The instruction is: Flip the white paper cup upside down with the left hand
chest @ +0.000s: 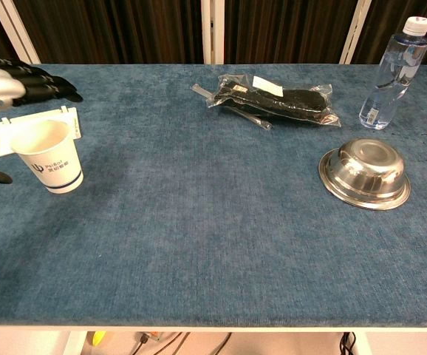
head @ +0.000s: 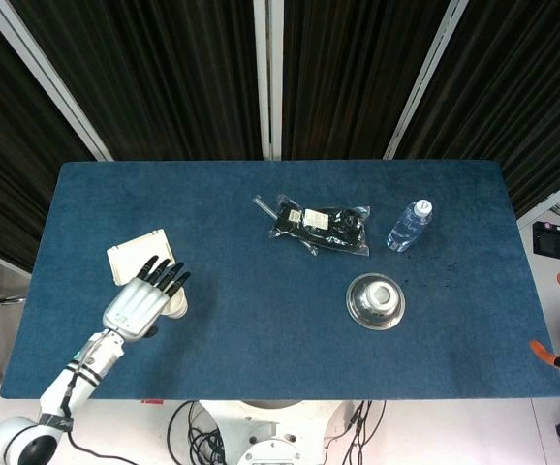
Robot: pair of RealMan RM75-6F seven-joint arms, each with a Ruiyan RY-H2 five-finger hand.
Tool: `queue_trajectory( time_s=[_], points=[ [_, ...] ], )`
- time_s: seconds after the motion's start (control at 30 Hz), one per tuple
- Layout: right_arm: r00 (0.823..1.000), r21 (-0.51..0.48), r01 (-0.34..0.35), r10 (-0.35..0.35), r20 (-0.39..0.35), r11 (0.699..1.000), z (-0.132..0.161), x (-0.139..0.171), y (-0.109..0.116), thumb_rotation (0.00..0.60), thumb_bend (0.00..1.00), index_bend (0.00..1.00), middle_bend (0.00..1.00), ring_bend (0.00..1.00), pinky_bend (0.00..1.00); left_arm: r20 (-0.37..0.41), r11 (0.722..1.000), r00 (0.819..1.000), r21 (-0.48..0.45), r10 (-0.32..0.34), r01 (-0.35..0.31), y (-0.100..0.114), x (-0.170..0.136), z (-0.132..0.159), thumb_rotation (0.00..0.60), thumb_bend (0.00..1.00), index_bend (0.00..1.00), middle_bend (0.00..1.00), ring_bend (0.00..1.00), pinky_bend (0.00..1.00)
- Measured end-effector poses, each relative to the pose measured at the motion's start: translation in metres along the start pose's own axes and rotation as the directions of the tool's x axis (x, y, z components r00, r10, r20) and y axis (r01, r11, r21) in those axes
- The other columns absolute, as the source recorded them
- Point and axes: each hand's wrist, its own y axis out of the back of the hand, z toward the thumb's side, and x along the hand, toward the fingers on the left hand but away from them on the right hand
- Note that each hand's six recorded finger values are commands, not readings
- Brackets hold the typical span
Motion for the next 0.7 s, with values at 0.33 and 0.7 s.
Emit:
queue_trajectory(
  time_s=[0.33, 0.7],
  points=[
    [1.000, 0.004, -0.006, 0.006, 0.010, 1.000, -0.002, -0.001, -0.003, 0.600, 0.02, 0.00, 0.00, 0.00, 0.00, -0.022, 0.987, 0.998, 0.151, -0.056, 0.059, -0.013, 0.028, 0.018, 0.600, 0.01, 0.08, 0.03, 0.00, 0.01],
    [0.998, 0.007, -0.051, 0.051, 0.025, 0.999, -0.005, -0.003, -0.011, 0.600, 0.03, 0.00, 0.00, 0.00, 0.00, -0.062, 0.975, 0.994, 0.202, -0.086, 0.097, -0.016, 0.031, 0.017, 0.600, 0.11, 0.25, 0.21, 0.00, 0.01]
  ],
)
